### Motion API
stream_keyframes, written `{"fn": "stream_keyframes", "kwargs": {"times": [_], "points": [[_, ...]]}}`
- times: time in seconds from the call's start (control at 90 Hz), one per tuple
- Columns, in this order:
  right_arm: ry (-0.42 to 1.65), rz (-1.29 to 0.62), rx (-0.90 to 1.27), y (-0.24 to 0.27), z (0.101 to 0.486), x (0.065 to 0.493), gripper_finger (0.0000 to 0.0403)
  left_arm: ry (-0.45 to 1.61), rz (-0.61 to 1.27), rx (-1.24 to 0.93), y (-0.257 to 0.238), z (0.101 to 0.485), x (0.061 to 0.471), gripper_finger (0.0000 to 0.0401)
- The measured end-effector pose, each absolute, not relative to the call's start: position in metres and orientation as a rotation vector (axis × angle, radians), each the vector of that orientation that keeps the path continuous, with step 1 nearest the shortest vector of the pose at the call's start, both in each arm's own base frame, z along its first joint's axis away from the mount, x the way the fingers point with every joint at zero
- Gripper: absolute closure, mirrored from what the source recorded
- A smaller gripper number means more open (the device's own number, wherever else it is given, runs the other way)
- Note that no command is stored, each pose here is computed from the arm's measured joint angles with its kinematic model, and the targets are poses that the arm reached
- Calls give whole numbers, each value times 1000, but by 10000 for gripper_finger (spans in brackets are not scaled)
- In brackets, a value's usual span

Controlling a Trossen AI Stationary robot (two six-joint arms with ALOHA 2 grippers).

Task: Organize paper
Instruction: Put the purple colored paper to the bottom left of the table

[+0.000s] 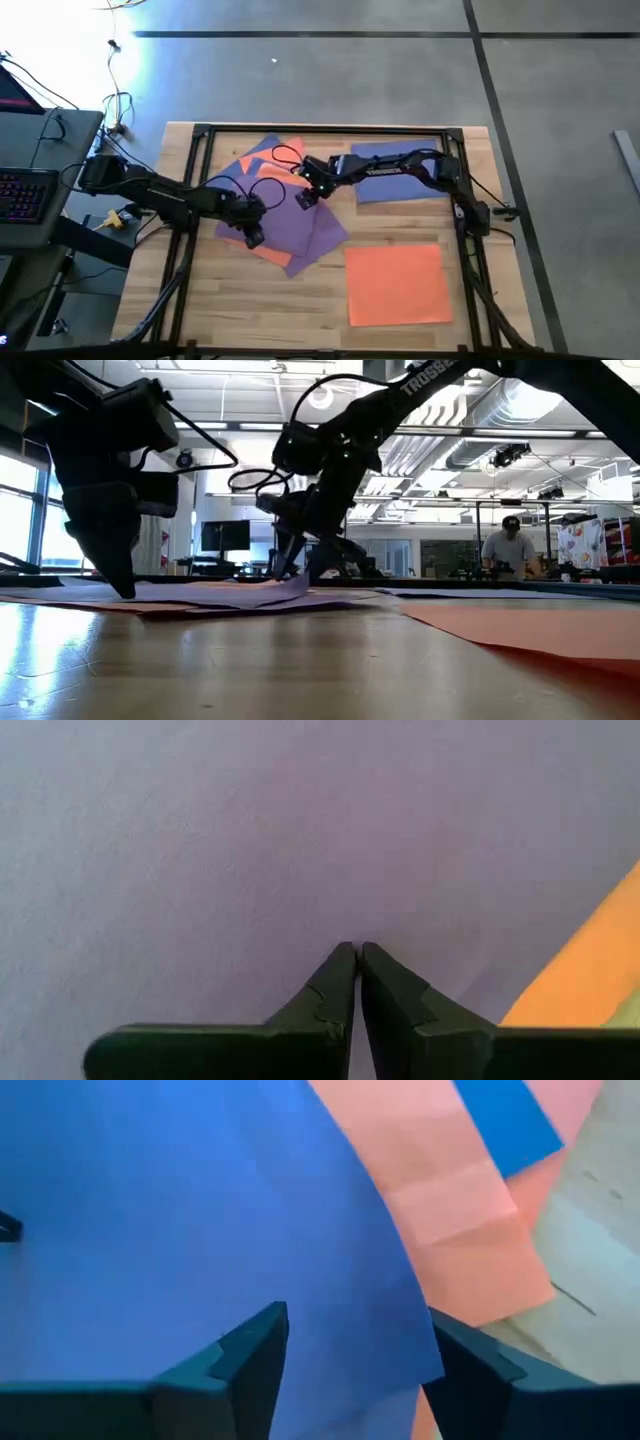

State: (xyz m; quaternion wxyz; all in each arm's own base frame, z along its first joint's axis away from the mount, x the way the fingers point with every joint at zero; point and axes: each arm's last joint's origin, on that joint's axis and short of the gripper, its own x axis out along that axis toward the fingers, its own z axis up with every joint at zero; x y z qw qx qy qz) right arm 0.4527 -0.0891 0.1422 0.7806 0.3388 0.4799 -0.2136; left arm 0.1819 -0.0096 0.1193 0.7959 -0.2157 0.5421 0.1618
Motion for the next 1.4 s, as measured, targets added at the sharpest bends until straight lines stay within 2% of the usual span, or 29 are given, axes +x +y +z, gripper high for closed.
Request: {"fn": "stream_keyframes", "kwargs": {"times": [0.167, 0.378, 0.433, 0.578, 0.767, 0.889, 1.1, 1.233, 1.4], "points": [[1036, -436, 706, -86, 140, 455, 275, 1150, 381, -486, -9, 119, 182, 401], [1037, -416, 682, -85, 139, 456, 379, 1135, 400, -486, -8, 121, 183, 401], [1041, -407, 655, -85, 139, 456, 395, 1131, 404, -500, -7, 124, 185, 401], [1056, -408, 653, -86, 151, 450, 402, 1146, 447, -494, -1, 148, 189, 401], [973, -229, 647, -82, 205, 441, 403, 1104, 440, -469, 5, 219, 192, 401], [928, -23, 747, -71, 233, 436, 403, 986, 428, -455, 6, 281, 183, 401], [772, 460, 902, -15, 261, 457, 403, 573, 460, -399, 10, 379, 147, 401], [646, 654, 954, 24, 283, 467, 403, 405, 532, -344, 13, 411, 119, 401], [441, 818, 995, 56, 314, 469, 403, 309, 565, -353, 14, 423, 95, 401]]}}
